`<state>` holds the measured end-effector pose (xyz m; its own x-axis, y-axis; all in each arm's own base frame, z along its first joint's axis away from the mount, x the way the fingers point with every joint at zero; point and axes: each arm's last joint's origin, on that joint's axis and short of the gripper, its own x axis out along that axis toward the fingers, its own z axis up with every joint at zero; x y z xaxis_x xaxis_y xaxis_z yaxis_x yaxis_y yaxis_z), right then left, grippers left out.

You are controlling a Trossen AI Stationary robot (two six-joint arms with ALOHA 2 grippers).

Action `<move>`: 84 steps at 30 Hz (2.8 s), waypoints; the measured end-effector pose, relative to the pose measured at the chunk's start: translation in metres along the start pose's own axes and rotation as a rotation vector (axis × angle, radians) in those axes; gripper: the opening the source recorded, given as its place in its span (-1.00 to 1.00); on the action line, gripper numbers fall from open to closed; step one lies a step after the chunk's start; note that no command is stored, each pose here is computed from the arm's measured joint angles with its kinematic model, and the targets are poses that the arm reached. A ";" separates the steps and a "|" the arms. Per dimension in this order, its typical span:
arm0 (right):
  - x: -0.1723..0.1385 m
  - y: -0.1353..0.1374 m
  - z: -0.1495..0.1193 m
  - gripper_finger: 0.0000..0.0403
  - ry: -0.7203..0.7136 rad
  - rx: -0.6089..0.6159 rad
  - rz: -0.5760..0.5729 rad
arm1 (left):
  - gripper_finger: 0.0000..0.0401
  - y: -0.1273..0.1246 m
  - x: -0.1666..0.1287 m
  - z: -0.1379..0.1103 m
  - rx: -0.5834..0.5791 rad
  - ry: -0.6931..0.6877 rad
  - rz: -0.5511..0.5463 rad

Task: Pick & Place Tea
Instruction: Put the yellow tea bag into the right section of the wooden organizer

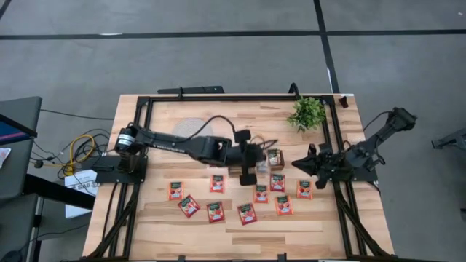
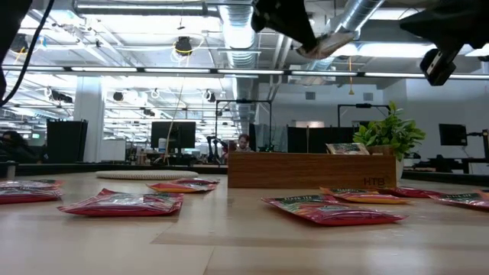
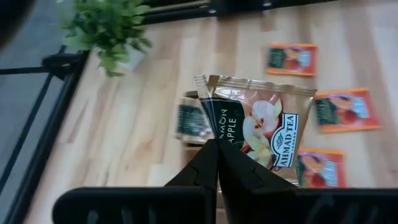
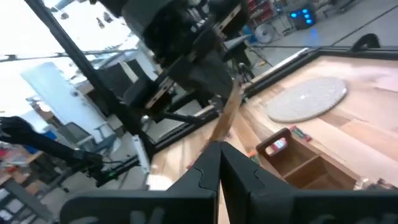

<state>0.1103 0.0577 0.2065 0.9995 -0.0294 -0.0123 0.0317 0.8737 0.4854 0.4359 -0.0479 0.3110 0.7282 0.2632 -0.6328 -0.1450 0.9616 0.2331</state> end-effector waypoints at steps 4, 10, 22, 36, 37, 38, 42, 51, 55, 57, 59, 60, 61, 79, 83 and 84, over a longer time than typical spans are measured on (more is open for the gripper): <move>0.012 0.006 0.007 -1.00 0.006 -0.012 -0.034 | -1.00 0.009 0.003 0.000 -0.005 0.004 0.018; 0.034 0.011 0.022 -0.76 0.039 -0.049 -0.054 | -1.00 0.010 0.004 0.001 0.039 -0.001 0.031; 0.071 -0.003 0.037 -0.18 0.056 -0.125 -0.272 | -1.00 0.015 0.004 0.000 0.164 0.014 0.137; 0.096 -0.008 0.062 -0.06 0.169 -0.229 -0.412 | -1.00 0.027 0.007 0.000 0.197 0.030 0.182; 0.097 -0.009 0.063 -0.06 0.175 -0.228 -0.407 | -1.00 0.027 0.007 0.000 0.197 0.030 0.182; 0.098 -0.009 0.064 -0.07 0.180 -0.226 -0.403 | -1.00 0.027 0.007 0.000 0.197 0.030 0.183; 0.100 -0.012 0.067 -0.09 0.185 -0.219 -0.393 | -1.00 0.027 0.007 0.000 0.197 0.030 0.183; 0.102 -0.018 0.071 -0.20 0.203 -0.188 -0.359 | -1.00 0.027 0.008 0.000 0.196 0.028 0.183; 0.102 -0.019 0.073 -0.27 0.196 -0.178 -0.336 | -1.00 0.027 0.008 0.000 0.195 0.026 0.182; 0.103 -0.018 0.074 -0.30 0.189 -0.173 -0.316 | -1.00 0.027 0.008 0.001 0.193 0.021 0.178; 0.103 -0.017 0.075 -0.33 0.183 -0.169 -0.302 | -1.00 0.027 0.008 0.002 0.189 0.013 0.179; 0.103 -0.017 0.074 -0.35 0.187 -0.168 -0.296 | -1.00 0.027 0.008 0.002 0.186 0.005 0.180; 0.104 -0.017 0.074 -0.36 0.193 -0.168 -0.294 | -1.00 0.027 0.008 0.003 0.183 -0.002 0.180; 0.108 -0.018 0.069 -0.76 0.217 -0.159 -0.295 | -1.00 0.026 0.008 0.004 0.179 -0.016 0.154; 0.108 -0.018 0.069 -0.97 0.218 -0.159 -0.293 | -1.00 0.026 0.008 0.004 0.179 -0.016 0.154; 0.108 -0.018 0.069 -0.97 0.218 -0.158 -0.293 | -1.00 0.026 0.008 0.004 0.179 -0.016 0.154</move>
<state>0.2174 0.0048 0.2567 0.9249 -0.1994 -0.3236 0.2985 0.9082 0.2935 0.4403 -0.0210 0.3153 0.7171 0.4033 -0.5685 -0.1352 0.8806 0.4541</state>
